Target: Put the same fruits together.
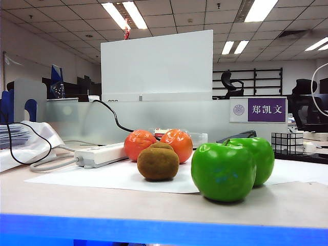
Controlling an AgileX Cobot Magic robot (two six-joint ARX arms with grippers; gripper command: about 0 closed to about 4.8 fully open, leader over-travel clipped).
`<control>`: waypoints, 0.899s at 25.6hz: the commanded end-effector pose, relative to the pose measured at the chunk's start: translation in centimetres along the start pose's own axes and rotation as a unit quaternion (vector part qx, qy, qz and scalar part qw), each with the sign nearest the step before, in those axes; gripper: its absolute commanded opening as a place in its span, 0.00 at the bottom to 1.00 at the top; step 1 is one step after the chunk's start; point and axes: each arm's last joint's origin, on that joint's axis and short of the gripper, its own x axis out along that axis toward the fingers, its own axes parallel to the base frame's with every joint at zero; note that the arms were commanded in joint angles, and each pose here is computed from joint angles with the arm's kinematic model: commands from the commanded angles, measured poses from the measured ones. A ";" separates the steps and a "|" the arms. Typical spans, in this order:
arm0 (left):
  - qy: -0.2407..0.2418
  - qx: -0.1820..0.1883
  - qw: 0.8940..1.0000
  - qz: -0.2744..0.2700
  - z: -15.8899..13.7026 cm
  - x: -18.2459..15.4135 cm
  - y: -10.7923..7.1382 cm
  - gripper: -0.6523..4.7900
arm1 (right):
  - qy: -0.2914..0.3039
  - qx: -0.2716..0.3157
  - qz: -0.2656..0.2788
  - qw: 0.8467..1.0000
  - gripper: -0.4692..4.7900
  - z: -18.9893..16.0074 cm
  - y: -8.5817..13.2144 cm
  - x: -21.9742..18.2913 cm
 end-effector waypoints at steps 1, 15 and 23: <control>0.029 -0.008 0.998 0.056 -0.3 -0.5 0.2 0.11 | -0.057 0.058 -0.056 0.995 0.07 -2.9 -0.2 -2.6; 0.135 -0.065 0.978 0.146 -4.5 -0.4 1.0 0.11 | -0.041 0.115 0.019 0.992 0.07 -13.5 -0.5 4.2; 0.125 -0.085 0.974 0.170 -6.2 -0.3 1.3 0.11 | -0.021 0.120 0.010 0.992 0.07 -17.9 -0.7 5.7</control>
